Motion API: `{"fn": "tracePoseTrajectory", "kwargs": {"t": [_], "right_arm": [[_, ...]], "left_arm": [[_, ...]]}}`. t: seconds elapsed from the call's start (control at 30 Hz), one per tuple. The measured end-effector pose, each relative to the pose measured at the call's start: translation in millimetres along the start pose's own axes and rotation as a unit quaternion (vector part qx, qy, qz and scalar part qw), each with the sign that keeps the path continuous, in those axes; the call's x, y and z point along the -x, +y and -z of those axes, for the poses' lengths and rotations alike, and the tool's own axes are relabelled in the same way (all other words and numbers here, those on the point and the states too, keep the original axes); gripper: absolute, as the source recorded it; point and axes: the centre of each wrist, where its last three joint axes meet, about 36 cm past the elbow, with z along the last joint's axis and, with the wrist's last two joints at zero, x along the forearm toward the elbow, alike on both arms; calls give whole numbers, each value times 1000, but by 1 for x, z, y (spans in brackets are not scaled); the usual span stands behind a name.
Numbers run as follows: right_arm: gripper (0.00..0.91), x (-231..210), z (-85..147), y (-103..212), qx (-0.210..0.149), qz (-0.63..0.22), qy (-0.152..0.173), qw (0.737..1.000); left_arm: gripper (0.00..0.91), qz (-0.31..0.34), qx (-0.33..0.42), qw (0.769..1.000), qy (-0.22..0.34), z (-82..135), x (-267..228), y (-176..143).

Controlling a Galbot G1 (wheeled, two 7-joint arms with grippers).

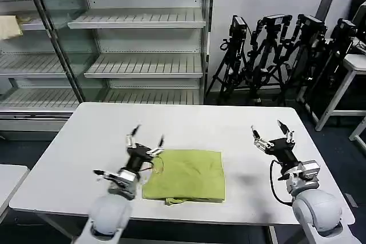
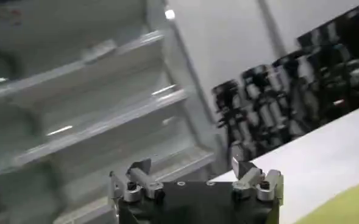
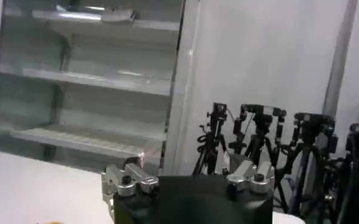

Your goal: Fold and organize the clothes.

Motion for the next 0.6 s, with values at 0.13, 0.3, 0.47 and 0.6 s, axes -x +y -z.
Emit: {"fn": "tracePoseTrajectory", "kwargs": {"t": [0.13,0.3,0.47,0.6], "right_arm": [[907,2,-6,5,-5,6,1,1000],[907,4,-11,11,-10,12,-5,1000],[907,7,-13,17,-15,15,-14,1000],[907,10,-16,21,-19,17,-18,1000]], "left_arm": [[907,17,5,1000,3,-6,-3,20],[907,25,8,1000,-1,-7,-5,34],[907,32,9,999,-4,-9,-6,41],[907,42,10,999,-8,-8,-9,47]]}}
